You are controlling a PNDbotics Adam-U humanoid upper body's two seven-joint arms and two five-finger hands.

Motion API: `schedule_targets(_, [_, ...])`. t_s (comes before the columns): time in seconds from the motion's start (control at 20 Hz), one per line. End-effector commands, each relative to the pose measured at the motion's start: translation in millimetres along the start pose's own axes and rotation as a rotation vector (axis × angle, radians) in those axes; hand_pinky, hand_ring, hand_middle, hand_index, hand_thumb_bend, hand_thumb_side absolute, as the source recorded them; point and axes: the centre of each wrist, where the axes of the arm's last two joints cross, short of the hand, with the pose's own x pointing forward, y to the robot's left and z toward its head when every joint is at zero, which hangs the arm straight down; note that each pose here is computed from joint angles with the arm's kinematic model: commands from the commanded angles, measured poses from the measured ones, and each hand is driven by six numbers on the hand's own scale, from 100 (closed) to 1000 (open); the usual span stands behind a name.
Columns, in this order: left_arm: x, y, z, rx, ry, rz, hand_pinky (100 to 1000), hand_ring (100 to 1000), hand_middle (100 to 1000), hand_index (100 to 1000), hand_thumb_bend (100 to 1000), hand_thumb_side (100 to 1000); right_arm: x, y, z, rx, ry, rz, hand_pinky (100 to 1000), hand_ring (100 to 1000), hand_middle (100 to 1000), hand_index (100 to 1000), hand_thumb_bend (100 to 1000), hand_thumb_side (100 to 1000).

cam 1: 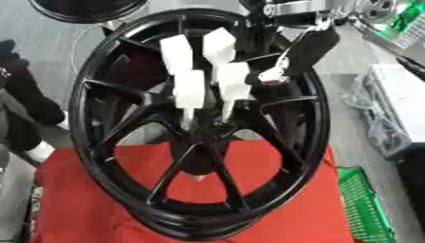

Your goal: Pull the pin out of the wheel hub.

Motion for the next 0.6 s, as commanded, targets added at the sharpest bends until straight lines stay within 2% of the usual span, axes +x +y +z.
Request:
schedule_targets(0.05, [9.0, 1.8, -2.9, -0.017, -0.028, -0.019, 620, 731, 801, 719, 220, 755, 0.6, -11.0, 8.6, -0.034, 0.010, 0.020, 722, 620, 648, 769, 326, 426])
schedule_targets(0.6, [9.0, 0.4, -2.8, -0.022, -0.027, -0.014, 621, 733, 802, 719, 217, 757, 4.4, -10.3, 1.4, -0.001, -0.003, 0.020, 722, 625, 652, 773, 318, 453])
